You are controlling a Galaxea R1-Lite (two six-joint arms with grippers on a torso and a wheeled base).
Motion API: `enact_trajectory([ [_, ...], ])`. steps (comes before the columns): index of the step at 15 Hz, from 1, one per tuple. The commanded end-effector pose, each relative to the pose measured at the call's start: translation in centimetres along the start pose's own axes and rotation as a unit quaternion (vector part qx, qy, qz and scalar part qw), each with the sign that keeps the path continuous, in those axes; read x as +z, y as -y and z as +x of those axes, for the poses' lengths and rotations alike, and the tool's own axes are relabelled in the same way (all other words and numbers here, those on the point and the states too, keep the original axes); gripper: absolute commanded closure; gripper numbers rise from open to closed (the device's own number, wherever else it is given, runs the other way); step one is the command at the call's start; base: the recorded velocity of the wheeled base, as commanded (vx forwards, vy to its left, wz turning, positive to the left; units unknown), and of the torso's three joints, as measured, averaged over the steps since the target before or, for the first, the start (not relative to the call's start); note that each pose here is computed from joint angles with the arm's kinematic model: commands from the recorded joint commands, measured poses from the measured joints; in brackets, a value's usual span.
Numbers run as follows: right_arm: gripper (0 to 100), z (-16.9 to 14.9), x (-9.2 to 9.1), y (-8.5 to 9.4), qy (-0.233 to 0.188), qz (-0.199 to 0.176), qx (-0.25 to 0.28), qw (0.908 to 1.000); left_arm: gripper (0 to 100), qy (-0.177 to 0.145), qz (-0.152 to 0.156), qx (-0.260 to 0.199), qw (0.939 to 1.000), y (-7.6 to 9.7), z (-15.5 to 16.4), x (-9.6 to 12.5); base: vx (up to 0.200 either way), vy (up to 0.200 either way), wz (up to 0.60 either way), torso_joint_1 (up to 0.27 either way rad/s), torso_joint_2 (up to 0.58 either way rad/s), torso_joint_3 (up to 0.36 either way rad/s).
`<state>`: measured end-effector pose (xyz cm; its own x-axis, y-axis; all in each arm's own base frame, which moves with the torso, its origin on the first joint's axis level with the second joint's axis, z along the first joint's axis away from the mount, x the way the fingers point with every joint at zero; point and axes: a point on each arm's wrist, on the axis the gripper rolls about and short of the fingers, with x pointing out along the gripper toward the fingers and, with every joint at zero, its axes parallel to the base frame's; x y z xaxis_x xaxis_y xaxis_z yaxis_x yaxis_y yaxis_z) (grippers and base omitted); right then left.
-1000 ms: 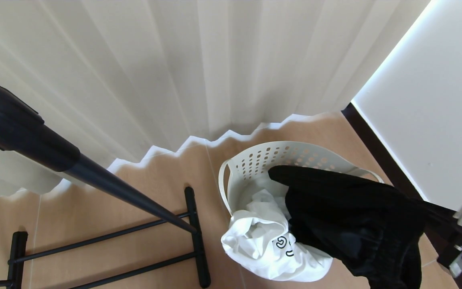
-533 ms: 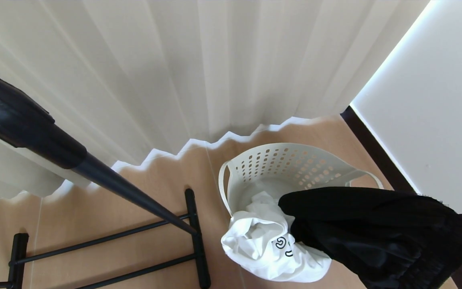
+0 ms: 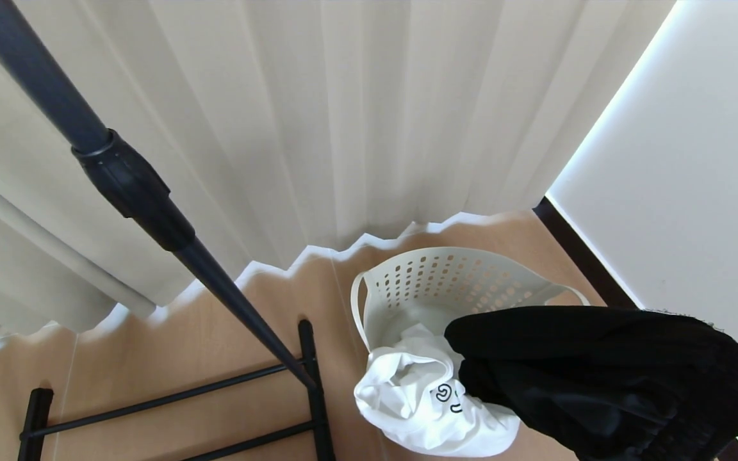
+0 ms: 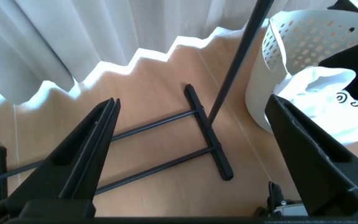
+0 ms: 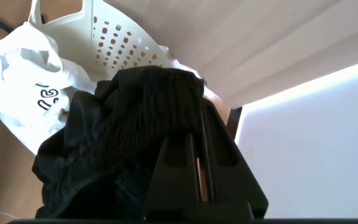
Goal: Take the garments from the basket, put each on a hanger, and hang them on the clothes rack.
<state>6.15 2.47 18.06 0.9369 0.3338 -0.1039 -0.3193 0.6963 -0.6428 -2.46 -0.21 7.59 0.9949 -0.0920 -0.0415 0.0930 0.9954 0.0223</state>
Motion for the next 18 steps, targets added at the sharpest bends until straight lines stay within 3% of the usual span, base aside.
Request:
enact_trajectory([
  [1, 100, 0.47, -0.08, -0.07, -0.01, -0.001, 0.005, 0.9999, 0, -0.001, 0.0, 0.0, 1.0, 0.0, 0.01, 0.01, 0.0, 0.0, 0.0, -0.002, 0.0, 0.207],
  [12, 100, 0.67, -0.15, -0.17, -0.014, 0.004, 0.012, 0.9998, 0, -0.001, 0.0, 0.0, 1.0, 0.0, 0.01, 0.01, 0.0, 0.0, 0.0, 0.003, 0.0, 0.2],
  [18, 100, 0.7, -0.23, -0.23, -0.017, 0.004, 0.012, 0.9998, 0, -0.001, 0.0, 0.0, 1.0, 0.0, 0.01, 0.01, 0.0, 0.0, 0.0, 0.01, -0.34, -0.129],
])
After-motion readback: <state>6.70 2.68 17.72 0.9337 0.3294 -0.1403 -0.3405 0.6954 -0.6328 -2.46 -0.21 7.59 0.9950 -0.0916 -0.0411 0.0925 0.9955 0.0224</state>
